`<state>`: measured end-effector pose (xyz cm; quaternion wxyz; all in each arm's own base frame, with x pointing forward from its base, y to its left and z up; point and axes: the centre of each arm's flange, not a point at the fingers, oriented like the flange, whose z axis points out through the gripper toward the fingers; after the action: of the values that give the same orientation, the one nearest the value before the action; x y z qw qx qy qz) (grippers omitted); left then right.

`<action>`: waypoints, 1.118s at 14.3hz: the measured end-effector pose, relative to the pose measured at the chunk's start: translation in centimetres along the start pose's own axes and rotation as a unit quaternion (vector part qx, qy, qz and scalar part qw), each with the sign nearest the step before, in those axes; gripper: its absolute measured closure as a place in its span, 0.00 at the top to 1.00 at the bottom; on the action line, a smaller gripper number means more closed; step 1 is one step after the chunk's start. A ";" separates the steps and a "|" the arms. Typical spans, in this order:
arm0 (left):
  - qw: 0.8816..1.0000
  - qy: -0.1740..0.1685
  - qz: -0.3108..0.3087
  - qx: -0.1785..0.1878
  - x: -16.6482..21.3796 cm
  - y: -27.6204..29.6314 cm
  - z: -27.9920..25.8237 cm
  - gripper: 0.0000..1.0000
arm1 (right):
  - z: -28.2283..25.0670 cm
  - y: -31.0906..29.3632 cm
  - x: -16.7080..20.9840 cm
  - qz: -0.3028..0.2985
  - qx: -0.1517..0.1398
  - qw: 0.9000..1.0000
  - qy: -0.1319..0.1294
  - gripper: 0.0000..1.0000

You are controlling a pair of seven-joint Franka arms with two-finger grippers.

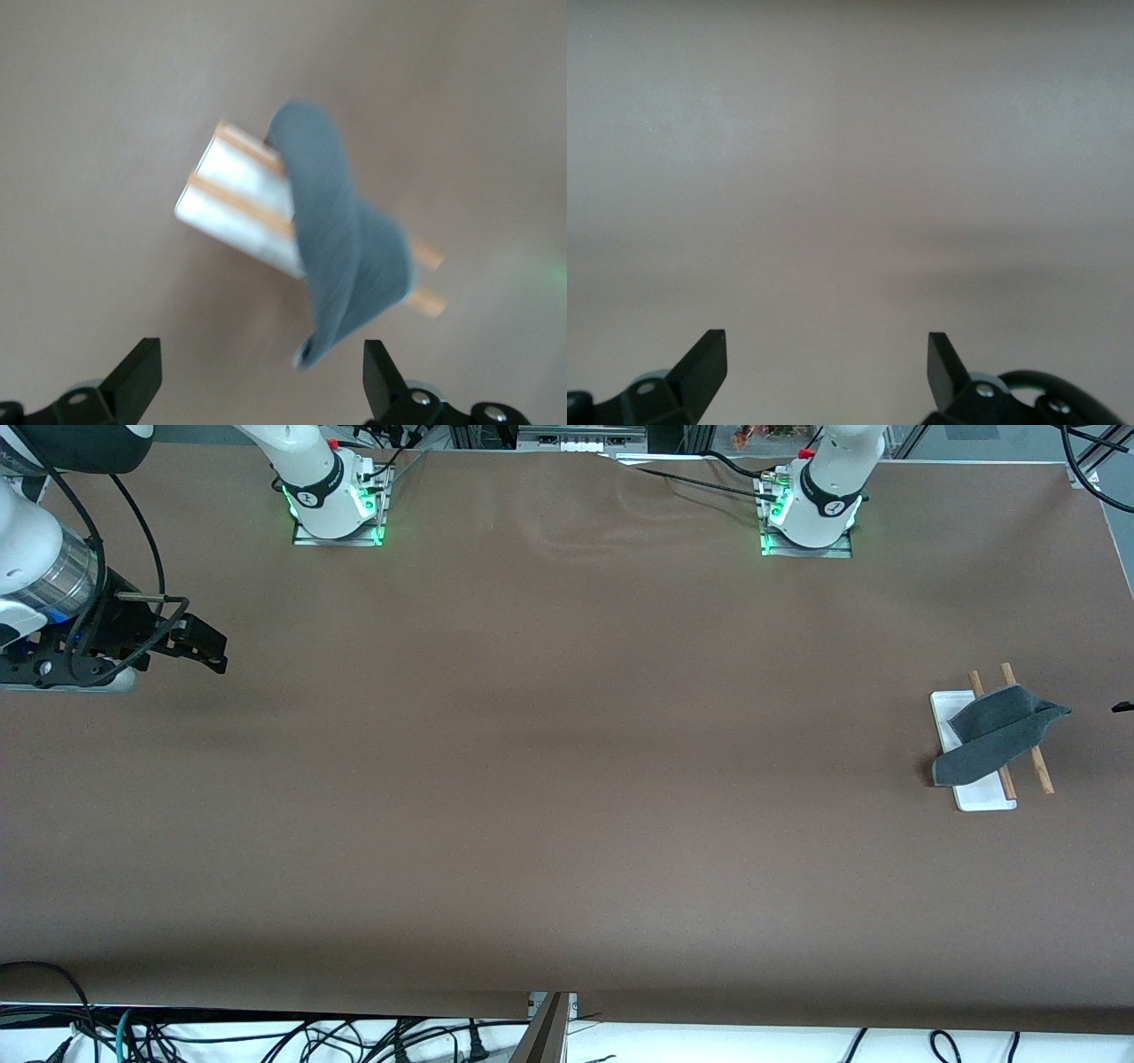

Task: Pass towel and hang on rack
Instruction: 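Open the left gripper and raise it away from the rack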

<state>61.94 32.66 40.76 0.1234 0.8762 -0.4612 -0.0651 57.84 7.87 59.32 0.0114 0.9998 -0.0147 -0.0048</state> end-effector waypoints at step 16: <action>0.889 0.054 -0.443 0.103 31.4 30.5 -10.4 1.00 | 0.0 -0.2 0.0 0.031 0.000 1.000 0.000 1.00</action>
<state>57.93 -8.17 59.20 0.0158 0.9995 -0.0219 -0.0178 57.82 8.11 59.31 0.0115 0.9989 -0.0461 -0.0046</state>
